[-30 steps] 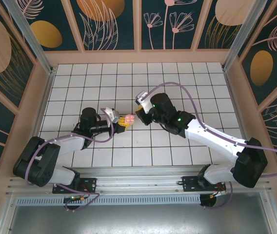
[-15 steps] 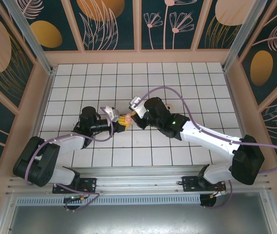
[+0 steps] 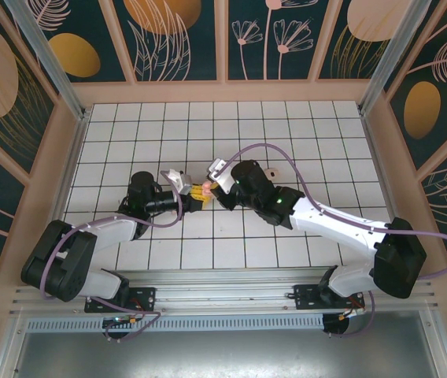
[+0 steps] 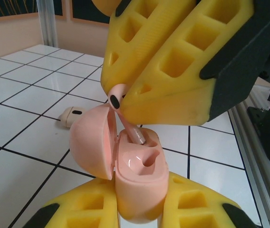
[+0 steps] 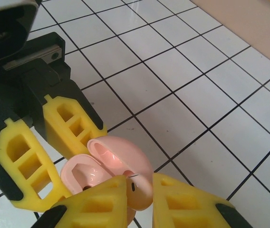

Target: Insert the wireless bluetooth earbuds into the charging case

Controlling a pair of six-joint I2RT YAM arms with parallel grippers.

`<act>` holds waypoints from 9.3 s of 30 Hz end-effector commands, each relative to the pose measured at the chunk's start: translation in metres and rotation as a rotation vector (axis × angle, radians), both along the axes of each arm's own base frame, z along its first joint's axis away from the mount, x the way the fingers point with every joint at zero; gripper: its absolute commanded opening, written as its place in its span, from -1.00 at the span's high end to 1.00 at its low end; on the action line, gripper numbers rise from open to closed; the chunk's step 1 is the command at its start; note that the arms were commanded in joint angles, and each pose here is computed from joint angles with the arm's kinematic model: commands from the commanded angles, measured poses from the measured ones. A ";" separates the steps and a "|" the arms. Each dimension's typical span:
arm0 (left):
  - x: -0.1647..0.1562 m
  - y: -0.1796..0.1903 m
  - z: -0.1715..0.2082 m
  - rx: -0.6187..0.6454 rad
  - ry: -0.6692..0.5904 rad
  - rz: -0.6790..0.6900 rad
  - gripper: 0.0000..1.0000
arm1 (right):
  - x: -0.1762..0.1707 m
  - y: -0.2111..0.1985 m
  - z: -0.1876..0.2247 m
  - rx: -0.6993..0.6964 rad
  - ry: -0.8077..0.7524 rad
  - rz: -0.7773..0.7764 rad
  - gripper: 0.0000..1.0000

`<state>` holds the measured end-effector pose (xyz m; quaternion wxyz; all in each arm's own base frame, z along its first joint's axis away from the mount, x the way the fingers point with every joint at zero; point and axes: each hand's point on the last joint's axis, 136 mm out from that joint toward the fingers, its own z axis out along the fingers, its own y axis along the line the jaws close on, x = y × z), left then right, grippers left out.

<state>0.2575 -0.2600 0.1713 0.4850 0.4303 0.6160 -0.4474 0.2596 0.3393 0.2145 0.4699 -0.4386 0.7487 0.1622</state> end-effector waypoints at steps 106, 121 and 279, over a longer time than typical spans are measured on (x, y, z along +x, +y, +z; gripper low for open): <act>0.005 0.002 0.001 0.017 -0.038 0.047 0.75 | 0.046 -0.169 -0.186 -0.191 0.884 -0.799 0.61; 0.010 -0.031 -0.010 0.014 -0.131 0.097 0.77 | 0.059 -0.123 -0.030 0.419 0.453 -0.591 0.64; 0.019 -0.046 0.030 -0.064 -0.207 0.100 0.79 | 0.019 -0.040 0.023 0.640 0.577 -0.253 0.43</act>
